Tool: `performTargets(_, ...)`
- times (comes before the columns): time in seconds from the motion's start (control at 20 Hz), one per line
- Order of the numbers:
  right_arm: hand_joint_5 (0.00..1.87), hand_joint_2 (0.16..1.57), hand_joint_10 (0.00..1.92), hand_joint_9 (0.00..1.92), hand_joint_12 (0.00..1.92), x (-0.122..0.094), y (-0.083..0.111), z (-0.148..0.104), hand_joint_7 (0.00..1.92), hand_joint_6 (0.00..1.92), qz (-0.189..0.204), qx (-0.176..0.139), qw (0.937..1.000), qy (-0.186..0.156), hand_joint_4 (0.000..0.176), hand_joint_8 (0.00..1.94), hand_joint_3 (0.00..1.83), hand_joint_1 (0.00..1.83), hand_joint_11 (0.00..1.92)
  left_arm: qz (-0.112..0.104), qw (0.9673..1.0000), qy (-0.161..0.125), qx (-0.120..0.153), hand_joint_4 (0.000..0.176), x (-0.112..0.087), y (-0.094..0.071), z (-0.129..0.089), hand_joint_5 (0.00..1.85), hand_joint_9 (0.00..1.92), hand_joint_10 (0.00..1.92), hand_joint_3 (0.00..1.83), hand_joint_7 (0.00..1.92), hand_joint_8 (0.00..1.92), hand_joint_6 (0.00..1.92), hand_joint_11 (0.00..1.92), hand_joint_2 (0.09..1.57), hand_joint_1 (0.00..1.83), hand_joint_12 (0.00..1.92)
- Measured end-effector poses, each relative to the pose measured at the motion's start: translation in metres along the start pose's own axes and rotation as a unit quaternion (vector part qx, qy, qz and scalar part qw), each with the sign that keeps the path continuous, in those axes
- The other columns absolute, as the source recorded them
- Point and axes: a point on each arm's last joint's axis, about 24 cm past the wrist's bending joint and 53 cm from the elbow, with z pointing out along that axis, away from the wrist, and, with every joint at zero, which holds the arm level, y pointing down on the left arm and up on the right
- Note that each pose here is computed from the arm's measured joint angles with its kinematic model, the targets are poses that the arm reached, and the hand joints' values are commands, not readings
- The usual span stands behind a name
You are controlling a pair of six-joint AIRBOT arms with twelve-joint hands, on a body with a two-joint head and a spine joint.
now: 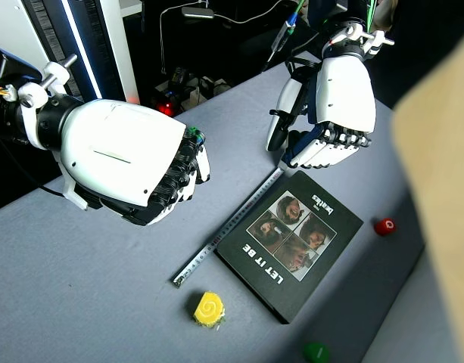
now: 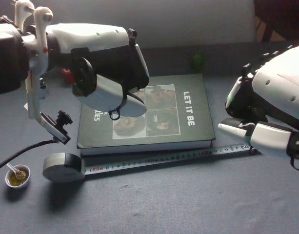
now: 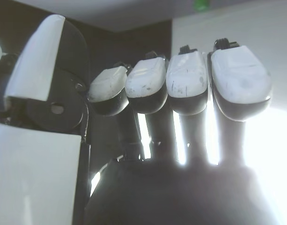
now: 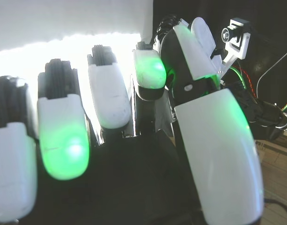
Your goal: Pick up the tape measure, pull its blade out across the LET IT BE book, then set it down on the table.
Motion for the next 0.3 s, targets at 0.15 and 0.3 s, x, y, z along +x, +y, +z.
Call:
performTargets(0.15, 1.30, 1.43, 1.92, 1.78, 1.92, -0.0001, -0.0003, 0.0000, 1.55, 1.92, 0.000, 0.000, 1.0000, 0.000, 0.176, 1.94, 0.00, 0.69, 1.92, -0.006, 1.0000, 0.000, 0.001, 0.083, -0.0002, -0.0005, 0.0000, 1.10, 1.23, 1.92, 0.00, 1.22, 1.92, 1.92, 1.30, 1.17, 0.90, 1.92)
performTargets(0.3, 1.30, 1.43, 1.92, 1.78, 1.92, -0.0001, -0.0002, 0.0000, 1.55, 1.92, 0.000, 0.000, 1.0000, 0.000, 0.176, 1.94, 0.00, 0.69, 1.92, -0.007, 0.9999, -0.005, 0.008, 0.084, -0.0052, -0.0068, -0.0004, 1.13, 1.23, 1.92, 0.00, 1.21, 1.92, 1.92, 1.30, 1.17, 0.91, 1.92)
